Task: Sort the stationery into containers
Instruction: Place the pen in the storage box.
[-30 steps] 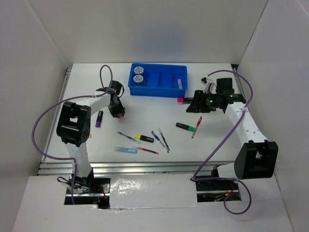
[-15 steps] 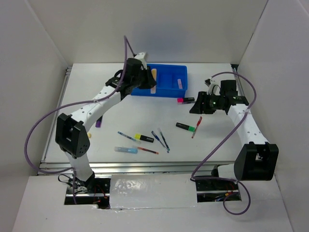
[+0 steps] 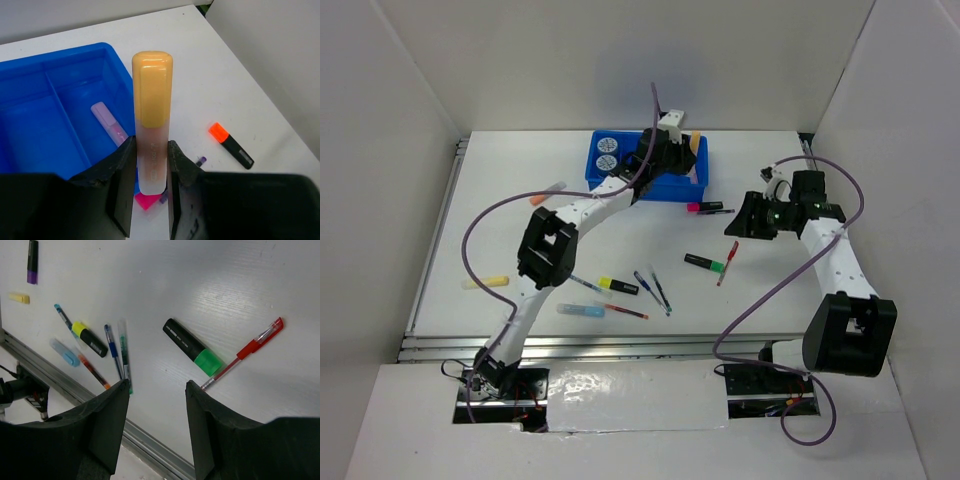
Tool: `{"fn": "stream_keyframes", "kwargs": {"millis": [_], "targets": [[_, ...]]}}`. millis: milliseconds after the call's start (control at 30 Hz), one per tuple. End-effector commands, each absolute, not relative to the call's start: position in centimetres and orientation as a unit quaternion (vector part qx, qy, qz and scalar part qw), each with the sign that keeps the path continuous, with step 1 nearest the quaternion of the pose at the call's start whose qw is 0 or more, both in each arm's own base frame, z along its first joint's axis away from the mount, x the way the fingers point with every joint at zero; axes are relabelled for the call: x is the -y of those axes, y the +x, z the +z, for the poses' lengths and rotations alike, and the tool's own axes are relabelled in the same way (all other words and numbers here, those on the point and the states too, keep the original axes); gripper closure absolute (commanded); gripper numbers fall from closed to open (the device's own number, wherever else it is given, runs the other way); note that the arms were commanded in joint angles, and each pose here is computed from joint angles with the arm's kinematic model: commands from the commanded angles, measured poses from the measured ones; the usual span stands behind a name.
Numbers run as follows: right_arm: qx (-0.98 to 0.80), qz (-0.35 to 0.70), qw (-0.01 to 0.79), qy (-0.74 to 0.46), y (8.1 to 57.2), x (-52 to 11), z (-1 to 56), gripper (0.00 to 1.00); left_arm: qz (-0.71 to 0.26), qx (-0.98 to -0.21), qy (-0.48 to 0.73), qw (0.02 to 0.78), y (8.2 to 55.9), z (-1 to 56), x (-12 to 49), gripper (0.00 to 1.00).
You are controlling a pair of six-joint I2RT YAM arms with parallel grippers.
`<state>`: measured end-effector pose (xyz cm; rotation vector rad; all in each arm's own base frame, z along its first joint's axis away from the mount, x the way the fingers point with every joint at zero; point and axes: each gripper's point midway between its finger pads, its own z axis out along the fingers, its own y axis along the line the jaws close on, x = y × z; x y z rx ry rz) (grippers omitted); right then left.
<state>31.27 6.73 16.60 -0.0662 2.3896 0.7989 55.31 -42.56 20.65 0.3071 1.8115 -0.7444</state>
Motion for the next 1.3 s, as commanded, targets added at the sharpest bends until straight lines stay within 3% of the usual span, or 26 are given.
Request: {"fn": "stream_keyframes", "kwargs": {"millis": [0, 600, 800, 967, 1067, 1100, 1267], "targets": [[-0.894, 0.309, 0.323, -0.036, 31.0, -6.8, 17.2, 0.44, -0.327, -0.693, 0.124, 0.630, 57.3, 25.9, 43.3, 1.00], [-0.896, 0.313, 0.313, -0.028, 30.4, -6.5, 16.4, 0.45, -0.276, -0.697, 0.105, 0.653, 60.8, 20.0, 43.6, 1.00], [-0.896, 0.317, 0.308, -0.025, 30.4, -6.6, 16.1, 0.44, -0.263, -0.710, 0.103, 0.645, 61.2, 17.9, 43.3, 0.95], [-0.898, 0.319, 0.303, -0.022, 30.4, -6.5, 15.9, 0.45, -0.261, -0.723, 0.095, 0.633, 61.4, 16.3, 42.8, 0.80], [-0.898, 0.320, 0.303, -0.022, 30.4, -6.6, 15.9, 0.44, -0.267, -0.725, 0.094, 0.628, 61.3, 16.1, 42.8, 0.64], [-0.898, 0.320, 0.301, -0.021, 30.4, -6.6, 15.9, 0.44, -0.269, -0.724, 0.093, 0.628, 61.3, 16.3, 42.8, 0.54], [-0.897, 0.323, 0.300, -0.019, 30.5, -6.7, 16.0, 0.44, -0.273, -0.719, 0.085, 0.634, 61.4, 17.5, 42.8, 0.36]]}}
